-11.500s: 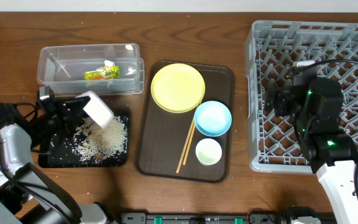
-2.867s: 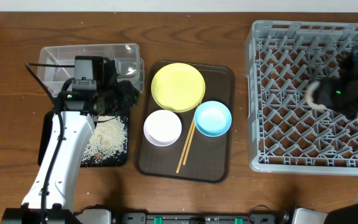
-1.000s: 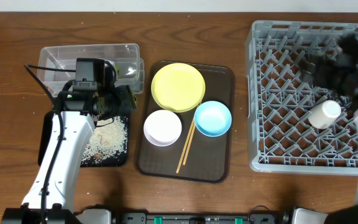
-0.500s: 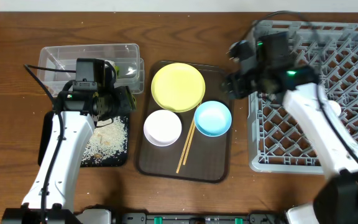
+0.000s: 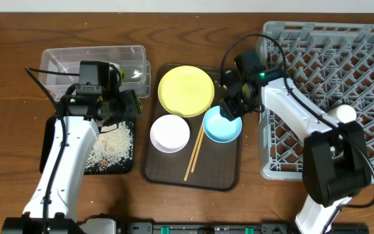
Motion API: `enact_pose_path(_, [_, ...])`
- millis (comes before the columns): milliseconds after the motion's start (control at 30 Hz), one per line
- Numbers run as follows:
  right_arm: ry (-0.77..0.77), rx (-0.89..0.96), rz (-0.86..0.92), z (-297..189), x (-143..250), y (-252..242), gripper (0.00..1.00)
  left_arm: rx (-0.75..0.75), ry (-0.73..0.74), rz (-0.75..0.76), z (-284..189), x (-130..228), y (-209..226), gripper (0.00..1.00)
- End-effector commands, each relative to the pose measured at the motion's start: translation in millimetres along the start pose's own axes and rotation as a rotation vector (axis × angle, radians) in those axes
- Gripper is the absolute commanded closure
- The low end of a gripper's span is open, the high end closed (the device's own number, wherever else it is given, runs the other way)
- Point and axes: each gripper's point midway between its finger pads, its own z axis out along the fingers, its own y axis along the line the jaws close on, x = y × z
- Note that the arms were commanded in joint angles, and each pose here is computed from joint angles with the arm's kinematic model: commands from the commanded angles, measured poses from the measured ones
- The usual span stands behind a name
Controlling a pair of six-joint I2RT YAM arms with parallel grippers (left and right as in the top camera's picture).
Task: Sort waste into correct bins and load items into the dishwasher rack
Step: 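Move the right gripper to the light-blue bowl and grasp it, then lift the light-blue bowl toward the dish rack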
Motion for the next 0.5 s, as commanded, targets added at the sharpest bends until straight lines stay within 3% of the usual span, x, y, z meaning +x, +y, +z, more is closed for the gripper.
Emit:
enact_pose_path(0, [0.037, 0.06, 0.008, 9, 5, -10, 0.52, -0.015, -0.006, 0.001, -1, -3, 3, 0.39])
enact_pose_path(33, [0.045, 0.068, 0.01, 11, 7, -12, 0.55, -0.015, -0.006, 0.001, -1, -3, 3, 0.39])
enact_pose_path(133, [0.054, 0.075, 0.012, 13, 9, -14, 0.77, -0.016, -0.003, 0.001, -1, -2, 4, 0.39])
enact_pose_path(300, [0.056, 0.078, 0.012, 13, 9, -14, 0.98, -0.018, 0.0, 0.0, -1, -1, 4, 0.39])
enact_pose_path(467, [0.024, 0.116, 0.026, 0, 2, -23, 0.99, -0.018, 0.0, 0.0, -1, -1, 4, 0.39])
